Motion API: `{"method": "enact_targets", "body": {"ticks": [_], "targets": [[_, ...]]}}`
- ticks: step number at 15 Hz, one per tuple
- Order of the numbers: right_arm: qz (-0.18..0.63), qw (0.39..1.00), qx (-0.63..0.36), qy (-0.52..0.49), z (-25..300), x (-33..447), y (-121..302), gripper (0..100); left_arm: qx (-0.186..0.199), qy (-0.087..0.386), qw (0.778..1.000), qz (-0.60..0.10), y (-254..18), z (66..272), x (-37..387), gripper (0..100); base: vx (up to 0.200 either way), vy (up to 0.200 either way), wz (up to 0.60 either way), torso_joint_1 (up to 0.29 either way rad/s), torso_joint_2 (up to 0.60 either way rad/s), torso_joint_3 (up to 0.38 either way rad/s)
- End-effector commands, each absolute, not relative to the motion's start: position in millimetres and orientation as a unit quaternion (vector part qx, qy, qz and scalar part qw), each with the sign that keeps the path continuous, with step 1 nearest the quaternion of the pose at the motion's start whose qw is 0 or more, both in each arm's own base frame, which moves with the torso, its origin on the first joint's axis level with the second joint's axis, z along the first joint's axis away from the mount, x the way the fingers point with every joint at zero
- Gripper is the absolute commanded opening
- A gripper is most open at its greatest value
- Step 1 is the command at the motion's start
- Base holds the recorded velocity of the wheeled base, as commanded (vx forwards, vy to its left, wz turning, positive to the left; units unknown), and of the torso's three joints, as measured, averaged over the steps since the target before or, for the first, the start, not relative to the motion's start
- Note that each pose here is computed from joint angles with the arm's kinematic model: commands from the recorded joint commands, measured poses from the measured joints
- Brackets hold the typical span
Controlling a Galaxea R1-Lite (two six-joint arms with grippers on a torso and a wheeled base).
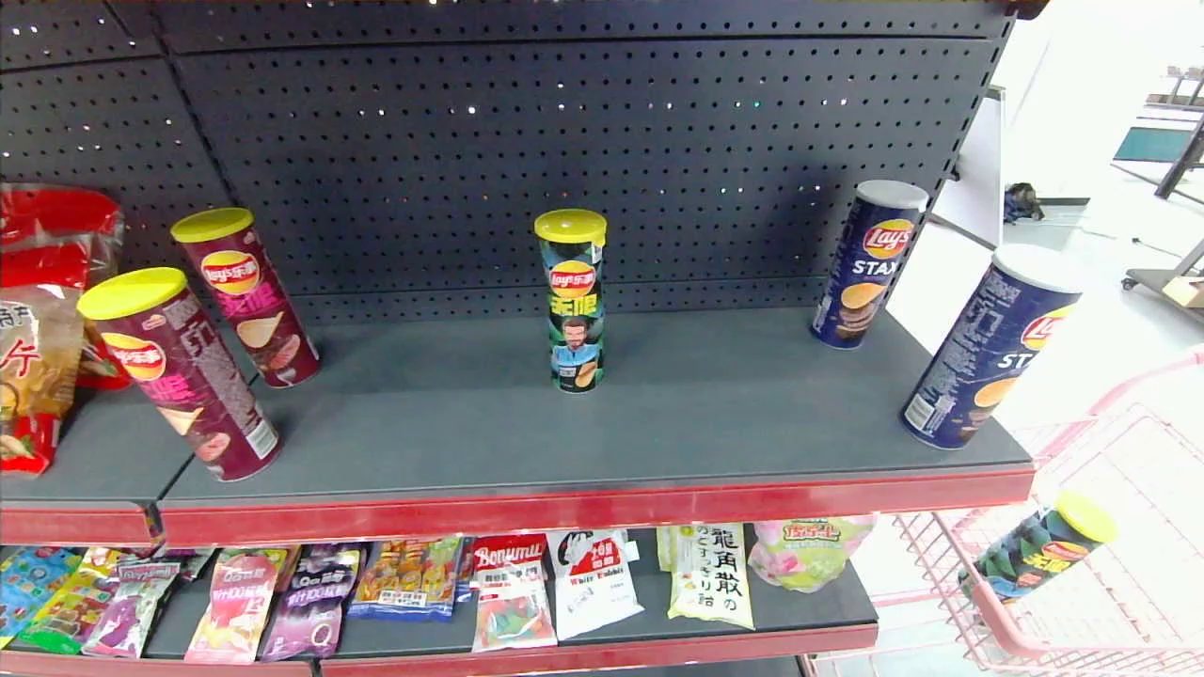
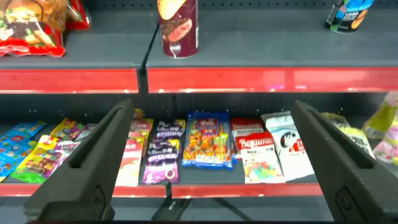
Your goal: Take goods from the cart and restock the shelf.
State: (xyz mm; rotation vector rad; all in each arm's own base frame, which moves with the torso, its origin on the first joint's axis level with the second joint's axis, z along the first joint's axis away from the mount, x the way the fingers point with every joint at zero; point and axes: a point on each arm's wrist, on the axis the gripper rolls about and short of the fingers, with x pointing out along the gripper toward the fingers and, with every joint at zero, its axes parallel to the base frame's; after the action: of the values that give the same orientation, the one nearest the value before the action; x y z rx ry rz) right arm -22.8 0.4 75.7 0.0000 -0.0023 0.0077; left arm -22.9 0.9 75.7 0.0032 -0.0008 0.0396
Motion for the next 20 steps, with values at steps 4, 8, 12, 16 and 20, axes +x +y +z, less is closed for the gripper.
{"method": "enact_targets", "body": {"ticks": [4, 8, 12, 16, 20], "targets": [[0.006, 1.0, 0.0, -0.001, 75.6, -22.8, 0.4, 100, 0.002, 0.0, 1.0, 0.021, 0.9, 75.9, -22.8, 100, 0.0, -0.2, 0.0, 0.012, 0.0, -0.002], [0.006, 1.0, 0.0, -0.001, 75.6, -22.8, 0.4, 100, 0.002, 0.001, 1.0, 0.021, 0.9, 75.5, -22.7, 100, 0.0, -0.2, 0.0, 0.004, 0.0, 0.002], [0.006, 1.0, 0.0, -0.001, 75.6, -22.8, 0.4, 100, 0.002, 0.001, 1.0, 0.021, 0.9, 75.5, -22.7, 100, 0.0, -0.2, 0.0, 0.002, 0.0, 0.005], [0.006, 1.0, -0.001, -0.001, 75.6, -22.8, 0.4, 100, 0.002, 0.001, 1.0, 0.021, 0.9, 75.5, -22.7, 100, 0.0, -0.2, 0.0, 0.005, 0.0, 0.004], [0.006, 1.0, 0.0, -0.001, 75.6, -22.8, 0.4, 100, 0.001, 0.0, 1.0, 0.021, 0.9, 75.9, -22.8, 100, 0.0, 0.0, 0.0, 0.0, 0.0, 0.0]]}}
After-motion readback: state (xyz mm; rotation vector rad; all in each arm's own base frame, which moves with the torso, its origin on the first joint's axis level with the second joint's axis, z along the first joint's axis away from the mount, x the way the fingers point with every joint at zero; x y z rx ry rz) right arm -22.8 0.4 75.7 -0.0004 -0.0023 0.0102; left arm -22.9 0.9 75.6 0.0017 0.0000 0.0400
